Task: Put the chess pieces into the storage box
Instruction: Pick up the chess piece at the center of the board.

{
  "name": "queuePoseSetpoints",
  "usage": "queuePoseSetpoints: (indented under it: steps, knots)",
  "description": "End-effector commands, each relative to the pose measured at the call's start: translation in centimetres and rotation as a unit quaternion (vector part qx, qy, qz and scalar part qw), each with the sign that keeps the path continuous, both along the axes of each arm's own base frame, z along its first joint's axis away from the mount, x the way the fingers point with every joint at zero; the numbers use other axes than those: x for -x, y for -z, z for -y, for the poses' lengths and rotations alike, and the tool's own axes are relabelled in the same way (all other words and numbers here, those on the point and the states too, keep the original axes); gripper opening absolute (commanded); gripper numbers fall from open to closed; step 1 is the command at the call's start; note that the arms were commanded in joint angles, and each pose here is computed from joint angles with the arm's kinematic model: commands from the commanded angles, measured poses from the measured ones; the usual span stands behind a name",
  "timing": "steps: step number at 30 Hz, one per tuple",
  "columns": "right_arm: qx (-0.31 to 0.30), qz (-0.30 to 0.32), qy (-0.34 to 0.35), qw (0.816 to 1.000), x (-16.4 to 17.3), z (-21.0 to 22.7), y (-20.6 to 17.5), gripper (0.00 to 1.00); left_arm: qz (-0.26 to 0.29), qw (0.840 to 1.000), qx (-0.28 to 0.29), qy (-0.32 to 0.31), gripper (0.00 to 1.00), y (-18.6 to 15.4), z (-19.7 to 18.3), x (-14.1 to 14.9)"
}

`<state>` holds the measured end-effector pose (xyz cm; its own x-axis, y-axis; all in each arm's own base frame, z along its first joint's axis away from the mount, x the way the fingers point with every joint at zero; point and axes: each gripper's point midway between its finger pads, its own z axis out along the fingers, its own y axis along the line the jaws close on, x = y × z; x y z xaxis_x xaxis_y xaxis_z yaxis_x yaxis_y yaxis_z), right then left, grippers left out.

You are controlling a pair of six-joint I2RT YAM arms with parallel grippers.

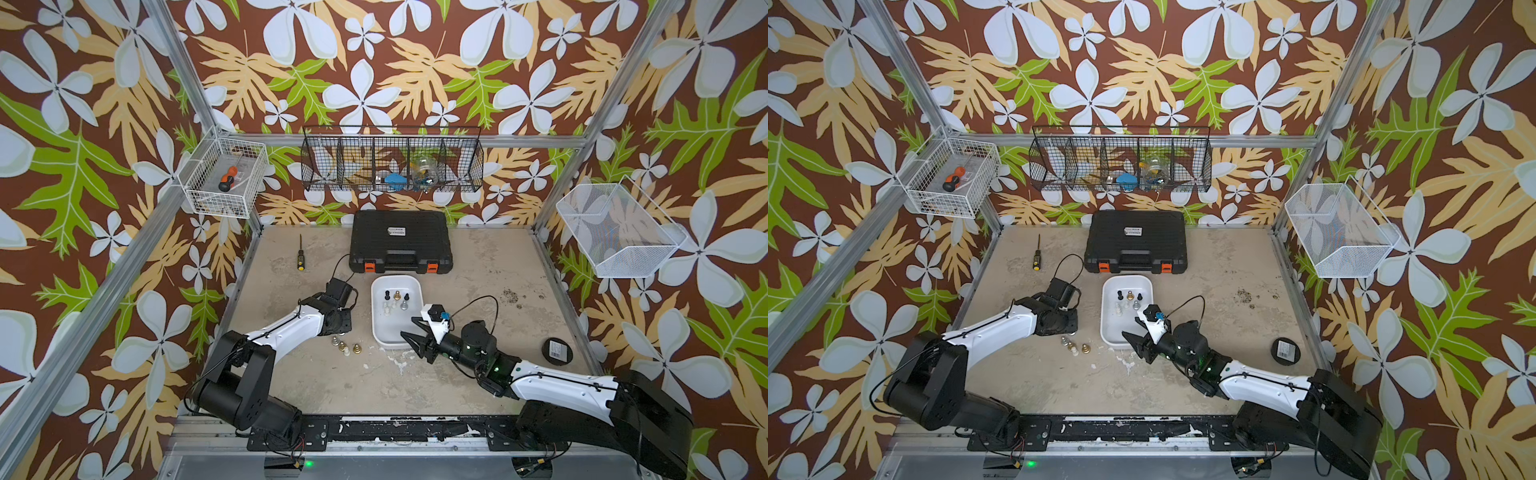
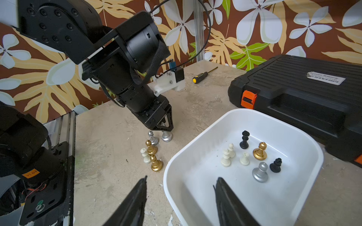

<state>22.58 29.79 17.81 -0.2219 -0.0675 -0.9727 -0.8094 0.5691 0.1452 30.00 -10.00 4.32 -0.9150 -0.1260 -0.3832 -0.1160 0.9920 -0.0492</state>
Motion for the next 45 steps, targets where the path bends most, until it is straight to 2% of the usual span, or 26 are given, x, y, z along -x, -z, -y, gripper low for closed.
queuePoseSetpoints:
  steps: [1,7,15,21,27,31,36,41,45]
  knots:
    - [-0.008,0.011,-0.007,1.0,0.0,-0.4,-0.7,0.57,0.006,1.0,0.007,0.011,0.37,0.0,0.4,-0.5]
    - [-0.005,0.009,0.0,1.0,-0.3,-0.3,-0.6,0.57,0.001,1.0,0.009,0.01,0.22,0.4,0.5,-0.4]
    - [-0.001,0.01,0.009,1.0,-0.5,-0.1,-0.5,0.58,0.003,1.0,0.015,0.012,0.11,0.1,0.6,-0.2]
    - [0.001,0.011,0.016,1.0,-0.7,0.0,-0.4,0.58,0.012,1.0,0.013,0.015,0.09,-0.8,0.6,-0.5]
    - [-0.01,0.014,0.025,1.0,-0.7,0.4,-0.7,0.67,0.032,0.999,0.01,0.013,0.09,-2.5,0.4,-0.9]
    - [-0.016,0.016,0.065,0.998,-1.5,1.6,-0.9,0.74,0.056,0.998,0.013,0.009,0.08,-4.4,0.4,-1.6]
    - [-0.013,0.015,0.135,0.991,-2.9,3.7,-0.8,0.76,0.083,0.996,0.021,0.01,0.08,-6.7,1.0,-2.5]
    - [-0.021,0.013,0.233,0.972,-4.4,7.2,-0.8,0.76,0.095,0.995,0.006,0.026,0.08,-8.6,2.6,-3.0]
    - [-0.038,0.008,0.282,0.959,-4.9,9.6,-0.9,0.78,0.107,0.993,0.013,0.049,0.08,-10.4,5.0,-3.5]
